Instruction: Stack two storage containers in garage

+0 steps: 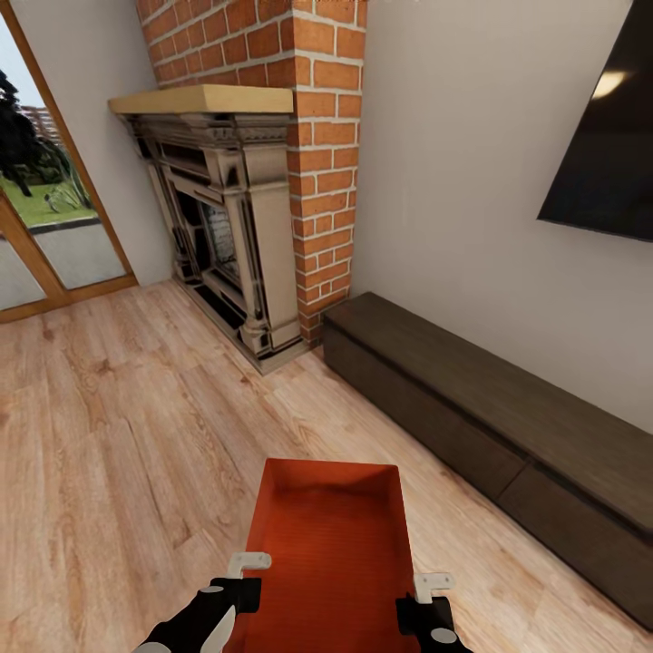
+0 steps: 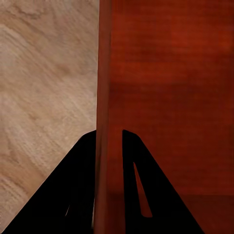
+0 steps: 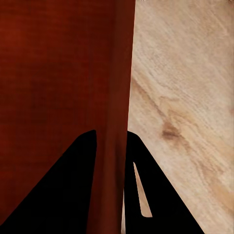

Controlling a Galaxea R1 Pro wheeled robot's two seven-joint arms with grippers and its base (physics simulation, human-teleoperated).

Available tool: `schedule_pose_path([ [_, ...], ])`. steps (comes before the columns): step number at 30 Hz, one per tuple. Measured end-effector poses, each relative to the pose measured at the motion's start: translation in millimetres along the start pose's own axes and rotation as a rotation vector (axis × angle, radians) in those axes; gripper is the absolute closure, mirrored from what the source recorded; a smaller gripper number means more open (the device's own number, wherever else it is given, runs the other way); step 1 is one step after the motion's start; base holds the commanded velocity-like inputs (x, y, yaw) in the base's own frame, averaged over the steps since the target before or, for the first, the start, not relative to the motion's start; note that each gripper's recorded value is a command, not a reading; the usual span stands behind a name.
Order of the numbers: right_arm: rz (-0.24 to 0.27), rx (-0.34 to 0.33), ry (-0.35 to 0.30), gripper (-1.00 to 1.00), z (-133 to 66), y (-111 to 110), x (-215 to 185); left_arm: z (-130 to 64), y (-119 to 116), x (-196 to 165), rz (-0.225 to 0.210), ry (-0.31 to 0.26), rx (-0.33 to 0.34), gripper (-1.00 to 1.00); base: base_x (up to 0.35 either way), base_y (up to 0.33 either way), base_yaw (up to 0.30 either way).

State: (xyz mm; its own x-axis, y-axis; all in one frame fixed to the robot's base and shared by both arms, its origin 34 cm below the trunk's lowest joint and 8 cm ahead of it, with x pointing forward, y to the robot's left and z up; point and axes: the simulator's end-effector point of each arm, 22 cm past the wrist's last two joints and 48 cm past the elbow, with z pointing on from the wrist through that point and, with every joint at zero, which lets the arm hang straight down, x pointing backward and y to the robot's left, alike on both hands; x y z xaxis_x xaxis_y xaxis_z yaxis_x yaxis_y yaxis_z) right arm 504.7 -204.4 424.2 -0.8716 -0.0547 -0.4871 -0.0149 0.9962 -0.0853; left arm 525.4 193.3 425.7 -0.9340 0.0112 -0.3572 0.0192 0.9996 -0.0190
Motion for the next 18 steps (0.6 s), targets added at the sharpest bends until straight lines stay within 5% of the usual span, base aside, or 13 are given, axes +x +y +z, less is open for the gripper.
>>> schedule_pose_path([
  [18, 0.000, 0.000, 0.001, 1.00, -26.9, -3, -18, -29.3, -1, -14, 0.000, 0.001, 0.000, 1.00, 0.000, 0.000, 0.000],
])
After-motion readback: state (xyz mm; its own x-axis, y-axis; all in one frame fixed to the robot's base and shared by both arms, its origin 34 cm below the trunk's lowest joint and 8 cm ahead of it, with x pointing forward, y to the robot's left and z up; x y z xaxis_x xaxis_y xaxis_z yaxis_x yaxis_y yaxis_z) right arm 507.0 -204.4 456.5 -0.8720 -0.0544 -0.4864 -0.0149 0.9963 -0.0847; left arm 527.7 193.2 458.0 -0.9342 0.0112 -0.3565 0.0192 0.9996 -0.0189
